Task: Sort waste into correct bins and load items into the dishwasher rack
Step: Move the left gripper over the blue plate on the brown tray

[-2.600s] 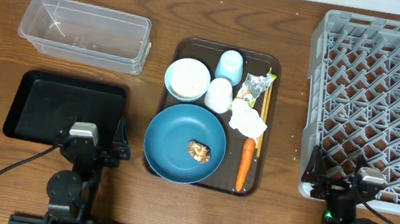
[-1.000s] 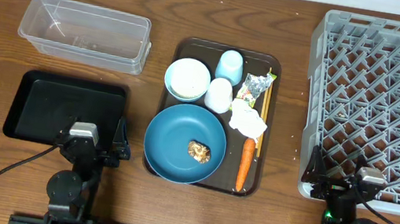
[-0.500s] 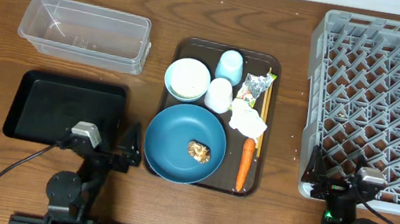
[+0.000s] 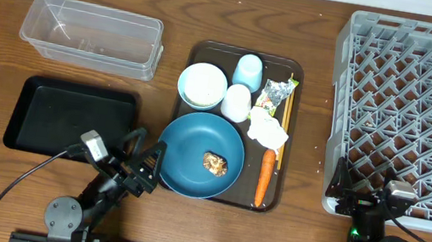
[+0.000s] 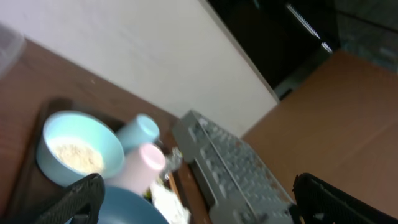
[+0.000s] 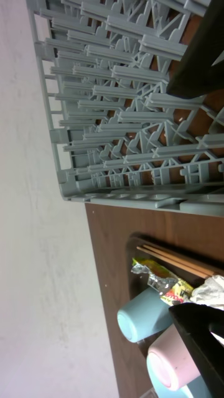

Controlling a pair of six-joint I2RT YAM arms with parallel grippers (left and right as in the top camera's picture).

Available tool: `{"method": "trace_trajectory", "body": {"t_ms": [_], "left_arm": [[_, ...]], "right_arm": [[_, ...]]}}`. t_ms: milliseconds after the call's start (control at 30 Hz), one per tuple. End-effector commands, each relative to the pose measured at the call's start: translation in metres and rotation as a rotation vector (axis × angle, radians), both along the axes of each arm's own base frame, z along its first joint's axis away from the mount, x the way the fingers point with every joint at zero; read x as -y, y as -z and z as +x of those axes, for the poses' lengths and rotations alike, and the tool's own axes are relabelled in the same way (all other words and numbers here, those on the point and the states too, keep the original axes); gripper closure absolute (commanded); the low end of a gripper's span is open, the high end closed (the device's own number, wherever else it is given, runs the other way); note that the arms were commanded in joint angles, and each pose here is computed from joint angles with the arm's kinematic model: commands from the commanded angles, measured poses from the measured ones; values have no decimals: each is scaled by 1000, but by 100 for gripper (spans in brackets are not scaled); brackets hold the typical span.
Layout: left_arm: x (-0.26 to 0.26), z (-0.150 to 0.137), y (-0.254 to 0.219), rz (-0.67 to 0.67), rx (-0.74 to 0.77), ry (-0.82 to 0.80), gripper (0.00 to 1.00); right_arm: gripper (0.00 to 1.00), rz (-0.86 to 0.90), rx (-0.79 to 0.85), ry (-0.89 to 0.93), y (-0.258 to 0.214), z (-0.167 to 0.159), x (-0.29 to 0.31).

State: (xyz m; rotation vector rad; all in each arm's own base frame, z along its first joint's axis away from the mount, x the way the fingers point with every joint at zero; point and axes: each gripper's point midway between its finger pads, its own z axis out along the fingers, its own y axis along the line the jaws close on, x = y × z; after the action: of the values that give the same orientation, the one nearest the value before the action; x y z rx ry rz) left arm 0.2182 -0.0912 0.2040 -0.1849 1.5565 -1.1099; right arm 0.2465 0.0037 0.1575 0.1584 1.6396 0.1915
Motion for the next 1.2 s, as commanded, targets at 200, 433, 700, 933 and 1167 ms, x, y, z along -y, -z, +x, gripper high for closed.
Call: {"method": "trace_trajectory", "body": {"t_ms": [200,433,700,933,1167], "left_arm": [[6,-8,-31,161,-143,40,2],[7,3,-55,346,-437,107,2],[23,10,-33,614,-741,113,2],[82,19,-28,711,-648,183,2],[126,21,-32,601,-643,261,2]], "right_arm": [[1,-10,1,11,0,0,3],[1,-10,2,11,0,0,3],[1,-10,1,11,0,0,3],[1,-10,1,11,0,0,3],[1,-10,1,11,0,0,3]]}}
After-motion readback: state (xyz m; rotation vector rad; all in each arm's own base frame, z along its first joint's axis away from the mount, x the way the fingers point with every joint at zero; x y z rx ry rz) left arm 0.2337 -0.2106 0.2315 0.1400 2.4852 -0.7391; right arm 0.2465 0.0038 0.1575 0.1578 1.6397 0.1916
